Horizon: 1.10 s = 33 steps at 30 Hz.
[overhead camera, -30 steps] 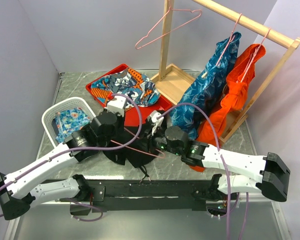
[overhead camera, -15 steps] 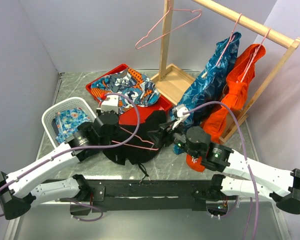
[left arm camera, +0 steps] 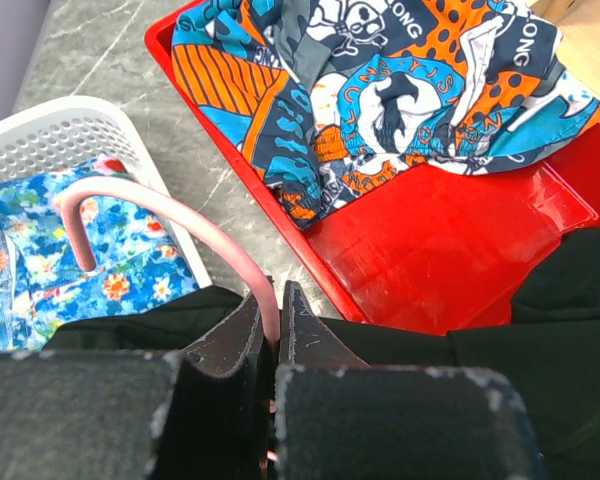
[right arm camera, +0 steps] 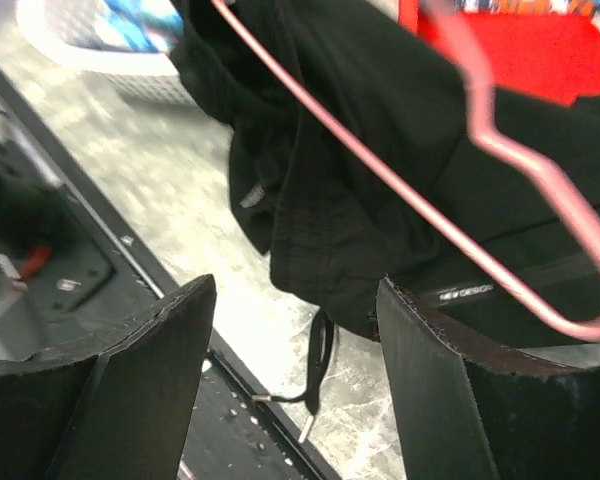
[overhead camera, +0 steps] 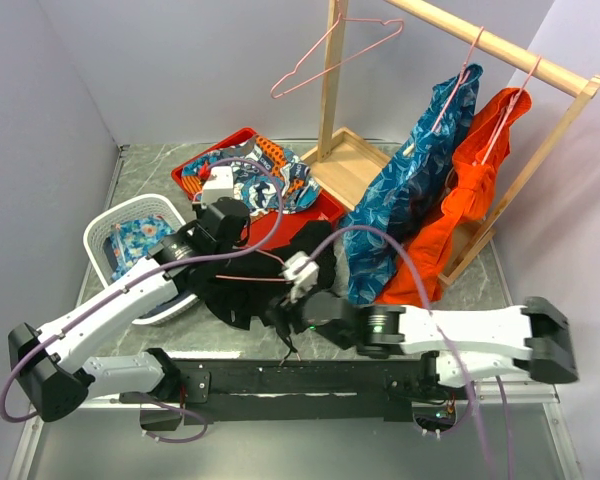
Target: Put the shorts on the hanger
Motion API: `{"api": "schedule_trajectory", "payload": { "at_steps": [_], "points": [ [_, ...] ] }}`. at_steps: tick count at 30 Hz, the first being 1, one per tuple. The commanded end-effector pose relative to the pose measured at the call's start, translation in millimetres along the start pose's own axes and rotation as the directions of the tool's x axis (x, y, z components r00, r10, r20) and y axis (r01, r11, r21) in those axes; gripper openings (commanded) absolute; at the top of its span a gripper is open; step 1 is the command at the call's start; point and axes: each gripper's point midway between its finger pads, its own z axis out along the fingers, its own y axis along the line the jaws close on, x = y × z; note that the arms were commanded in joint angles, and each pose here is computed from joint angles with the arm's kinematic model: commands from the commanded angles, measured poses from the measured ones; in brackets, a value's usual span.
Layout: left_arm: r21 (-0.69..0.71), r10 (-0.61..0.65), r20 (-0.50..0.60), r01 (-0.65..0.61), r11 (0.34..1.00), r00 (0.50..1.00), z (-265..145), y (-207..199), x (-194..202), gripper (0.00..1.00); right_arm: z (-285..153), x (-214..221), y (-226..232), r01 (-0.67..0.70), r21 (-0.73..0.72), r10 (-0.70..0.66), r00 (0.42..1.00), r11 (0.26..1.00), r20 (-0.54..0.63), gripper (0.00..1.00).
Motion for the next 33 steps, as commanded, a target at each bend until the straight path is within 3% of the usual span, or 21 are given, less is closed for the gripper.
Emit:
{"api": "schedule_trajectory", "payload": {
  "at_steps": [1,14,21,24,25,28,33],
  "points": [
    [0.01,-0.048,0.008,0.048,0.999,0.999,-6,3,-20,0.01,27,-1,9,-0.007,0.083,0.008,1.0,0.996,-0.017,0.7],
    [0.058,-0.042,-0.014,0.043,0.997,0.999,-10,-3,-18,0.01,85,47,14,0.092,0.243,-0.043,0.979,0.966,-0.2,0.66],
    [0.068,-0.059,-0.025,0.061,0.996,0.998,-14,-2,-18,0.01,88,68,-5,0.152,0.335,-0.066,0.965,0.93,-0.254,0.55],
    [0.065,-0.063,-0.013,0.064,0.996,0.998,-16,1,-20,0.01,86,66,-14,0.146,0.371,-0.053,0.967,0.917,-0.251,0.38],
    [0.059,-0.059,-0.01,0.06,0.997,0.998,-16,3,-20,0.01,84,64,-15,0.144,0.373,-0.052,0.968,0.916,-0.245,0.24],
    [0.023,-0.067,0.012,0.067,0.997,0.998,-18,13,-22,0.01,72,47,-21,0.111,0.383,-0.035,0.98,0.917,-0.198,0.0],
    [-0.033,-0.084,0.085,0.087,0.996,0.993,-23,34,-29,0.01,44,12,-35,0.029,0.39,0.022,0.992,0.92,-0.127,0.0]
  ]
}}
